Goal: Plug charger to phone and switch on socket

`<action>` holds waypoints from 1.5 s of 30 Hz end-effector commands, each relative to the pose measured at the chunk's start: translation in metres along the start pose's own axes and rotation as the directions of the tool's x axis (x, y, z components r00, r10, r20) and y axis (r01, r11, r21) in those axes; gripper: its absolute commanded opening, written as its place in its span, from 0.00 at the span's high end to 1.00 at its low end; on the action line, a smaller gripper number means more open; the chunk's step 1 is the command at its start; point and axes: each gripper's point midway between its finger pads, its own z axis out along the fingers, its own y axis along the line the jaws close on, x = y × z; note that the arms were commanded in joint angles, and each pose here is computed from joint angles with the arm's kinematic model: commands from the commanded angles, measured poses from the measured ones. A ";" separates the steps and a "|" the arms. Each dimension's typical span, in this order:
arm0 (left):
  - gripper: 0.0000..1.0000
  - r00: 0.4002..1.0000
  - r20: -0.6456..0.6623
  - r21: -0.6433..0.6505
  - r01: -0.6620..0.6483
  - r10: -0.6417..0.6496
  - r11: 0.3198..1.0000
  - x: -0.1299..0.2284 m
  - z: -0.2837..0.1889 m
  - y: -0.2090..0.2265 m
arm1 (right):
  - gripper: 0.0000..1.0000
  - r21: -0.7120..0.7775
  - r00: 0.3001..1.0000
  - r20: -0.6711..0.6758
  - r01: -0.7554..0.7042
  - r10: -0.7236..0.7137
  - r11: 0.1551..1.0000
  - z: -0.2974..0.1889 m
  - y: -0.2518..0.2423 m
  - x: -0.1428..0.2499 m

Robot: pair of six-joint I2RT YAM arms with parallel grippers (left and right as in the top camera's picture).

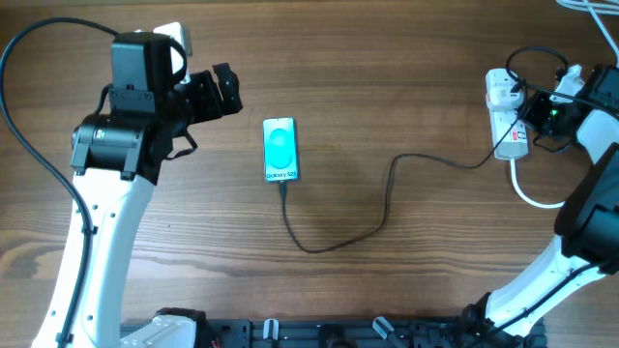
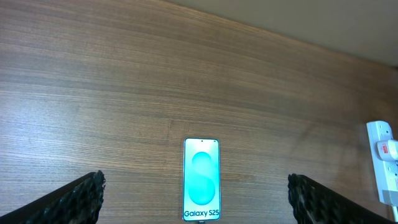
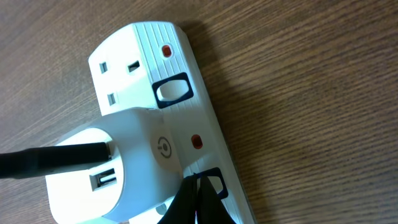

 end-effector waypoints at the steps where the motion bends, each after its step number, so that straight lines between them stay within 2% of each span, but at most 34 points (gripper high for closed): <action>1: 0.00 1.000 0.015 -0.014 0.003 -0.003 1.000 -0.003 -0.003 0.003 | 0.95 -0.010 0.993 -0.109 0.038 -0.038 0.999 0.022 0.017 0.034; 7: 0.00 1.000 0.015 -0.014 0.003 -0.003 1.000 -0.003 -0.003 0.003 | 0.96 -0.042 0.989 -0.146 0.009 -0.015 0.999 0.021 0.023 0.043; 13: 0.00 1.000 0.015 -0.014 0.003 -0.003 1.000 -0.003 -0.003 0.003 | 0.96 -0.005 0.991 -0.132 -0.030 0.029 1.000 0.017 0.016 0.037; 16: 0.00 1.000 0.015 -0.014 0.003 -0.003 1.000 -0.003 -0.003 0.003 | 0.96 0.097 0.990 -0.052 -0.123 0.129 0.988 -0.004 -0.002 0.017; 19: 0.00 1.000 0.015 -0.014 0.003 -0.003 1.000 -0.003 -0.003 0.003 | 0.96 0.124 0.983 0.034 -0.182 0.179 0.976 -0.031 -0.008 -0.003; 24: 0.00 1.000 0.015 -0.014 0.003 -0.003 1.000 -0.003 -0.003 0.003 | 0.96 0.108 0.979 0.126 -0.175 0.161 0.979 -0.068 0.000 -0.027; 30: 0.00 1.000 0.015 -0.015 0.003 -0.003 1.000 -0.003 -0.003 0.003 | 0.96 0.144 0.977 0.128 -0.187 0.169 0.972 -0.067 -0.007 -0.024; 33: 0.00 1.000 0.015 -0.015 0.003 -0.003 1.000 -0.003 -0.003 0.003 | 0.96 0.159 0.980 0.101 -0.187 0.172 0.969 -0.052 -0.016 -0.016; 37: 0.00 1.000 0.015 -0.015 0.003 -0.003 1.000 -0.003 -0.003 0.003 | 0.96 0.062 0.990 0.062 -0.134 0.130 0.989 -0.028 -0.007 -0.012; 45: 0.00 1.000 0.015 -0.015 0.003 -0.003 1.000 -0.002 -0.003 0.003 | 0.96 0.024 0.994 0.018 -0.106 0.106 0.994 -0.001 -0.010 0.000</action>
